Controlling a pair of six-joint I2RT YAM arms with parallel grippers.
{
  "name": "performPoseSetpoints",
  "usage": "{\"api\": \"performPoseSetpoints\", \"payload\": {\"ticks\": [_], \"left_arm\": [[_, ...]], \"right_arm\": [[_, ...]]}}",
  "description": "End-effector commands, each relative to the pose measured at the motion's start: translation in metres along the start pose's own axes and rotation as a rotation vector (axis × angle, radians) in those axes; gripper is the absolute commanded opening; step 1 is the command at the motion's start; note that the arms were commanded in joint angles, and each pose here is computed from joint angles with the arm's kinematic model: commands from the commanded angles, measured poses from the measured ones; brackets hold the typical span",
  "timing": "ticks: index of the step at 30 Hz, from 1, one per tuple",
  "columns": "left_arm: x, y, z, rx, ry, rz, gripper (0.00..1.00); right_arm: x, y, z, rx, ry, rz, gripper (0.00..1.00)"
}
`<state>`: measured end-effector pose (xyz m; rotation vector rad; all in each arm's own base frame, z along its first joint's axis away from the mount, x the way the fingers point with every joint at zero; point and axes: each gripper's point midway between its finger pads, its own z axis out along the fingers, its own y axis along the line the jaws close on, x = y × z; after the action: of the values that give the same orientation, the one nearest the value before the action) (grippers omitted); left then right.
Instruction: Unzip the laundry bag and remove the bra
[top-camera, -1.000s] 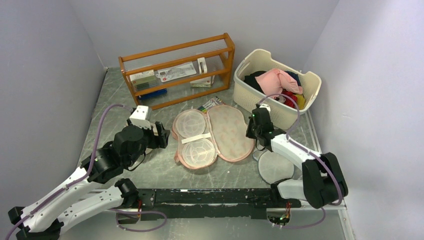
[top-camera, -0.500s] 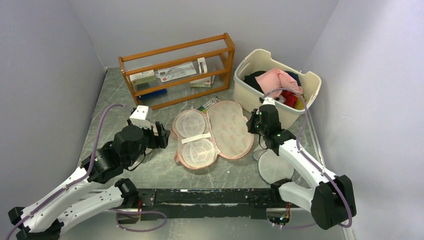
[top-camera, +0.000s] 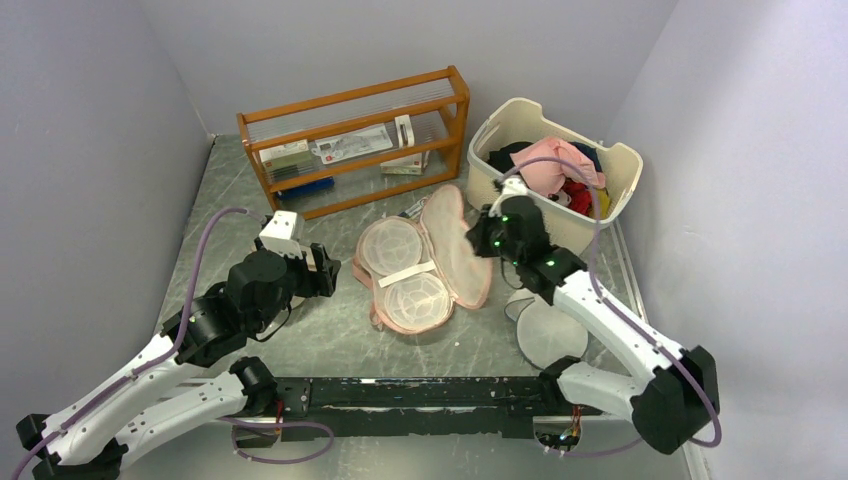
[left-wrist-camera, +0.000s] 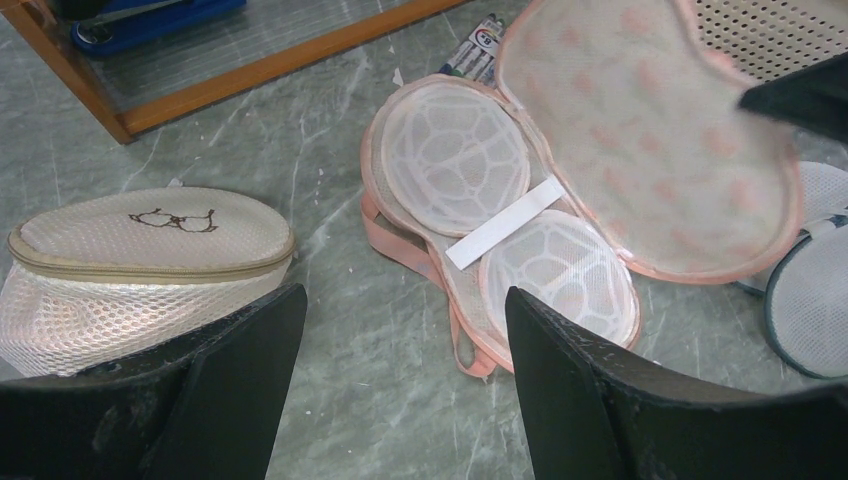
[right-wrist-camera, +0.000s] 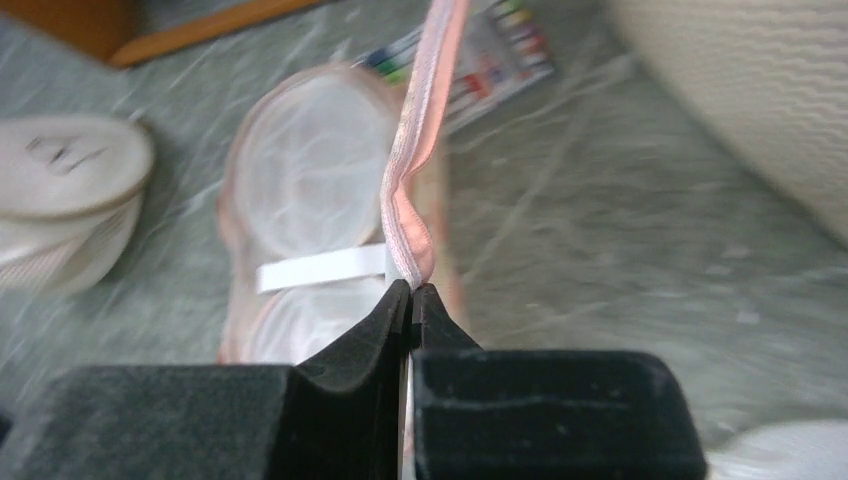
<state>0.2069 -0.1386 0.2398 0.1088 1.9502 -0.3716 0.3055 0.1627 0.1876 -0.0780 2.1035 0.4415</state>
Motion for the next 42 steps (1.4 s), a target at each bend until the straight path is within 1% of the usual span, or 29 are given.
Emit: {"api": "performPoseSetpoints", "payload": {"ticks": [1,4,6,7,8,9,11,14,17,20,23,26,29,32,35,37,40,42], "left_arm": [[-0.006,-0.004,0.002,0.018,-0.022,-0.007,0.84],[-0.006,-0.003,0.002,0.016,-0.022,-0.008,0.84],[-0.006,-0.003,0.002,0.016,-0.024,-0.009,0.84],[-0.006,-0.002,0.002,0.014,-0.025,-0.011,0.84],[-0.006,-0.003,0.002,0.016,-0.025,-0.011,0.84],[-0.006,-0.002,0.002,0.014,-0.025,-0.010,0.84],[-0.006,-0.002,0.002,0.012,-0.025,-0.012,0.84],[-0.007,-0.001,0.001,0.012,-0.028,-0.015,0.84],[-0.007,-0.002,0.001,0.017,-0.031,-0.015,0.84],[-0.007,-0.003,0.001,0.018,-0.027,-0.012,0.84],[-0.006,-0.003,0.002,0.020,-0.023,-0.010,0.84],[-0.006,-0.003,0.002,0.019,-0.022,-0.009,0.84],[-0.005,-0.004,0.004,0.020,-0.019,-0.004,0.84],[-0.001,-0.006,0.009,0.018,-0.005,0.010,0.84],[0.007,-0.007,0.016,0.006,0.032,0.029,0.85],[0.013,-0.008,0.022,-0.002,0.067,0.045,0.85],[0.025,-0.012,0.033,-0.009,0.123,0.073,0.85],[0.029,-0.014,0.040,-0.004,0.160,0.080,0.85]], "right_arm": [[0.034,0.077,0.011,-0.224,0.080,0.032,0.00],[0.073,0.142,0.011,-0.419,0.160,0.037,0.01],[0.101,0.183,0.010,-0.588,0.239,0.073,0.06],[0.111,0.202,0.004,-0.683,0.273,0.124,0.11],[0.119,0.218,-0.003,-0.774,0.305,0.161,0.19],[0.123,0.228,-0.007,-0.842,0.322,0.189,0.24],[0.126,0.235,-0.009,-0.890,0.330,0.219,0.33],[0.122,0.227,-0.003,-0.825,0.303,0.169,0.48],[0.113,0.213,0.002,-0.728,0.265,0.097,0.56],[0.111,0.198,0.005,-0.648,0.245,0.054,0.60],[0.121,0.182,0.010,-0.577,0.253,0.030,0.64],[0.131,0.159,0.018,-0.480,0.266,-0.005,0.64],[0.127,0.132,0.024,-0.373,0.237,-0.040,0.68],[0.110,0.104,0.025,-0.271,0.191,-0.082,0.73],[0.082,0.070,0.019,-0.162,0.129,-0.117,0.81],[0.055,0.038,0.013,-0.083,0.076,-0.113,0.84],[0.010,-0.008,-0.009,0.025,-0.037,-0.100,0.90],[-0.019,-0.035,-0.026,0.103,-0.118,-0.079,0.96]]}}
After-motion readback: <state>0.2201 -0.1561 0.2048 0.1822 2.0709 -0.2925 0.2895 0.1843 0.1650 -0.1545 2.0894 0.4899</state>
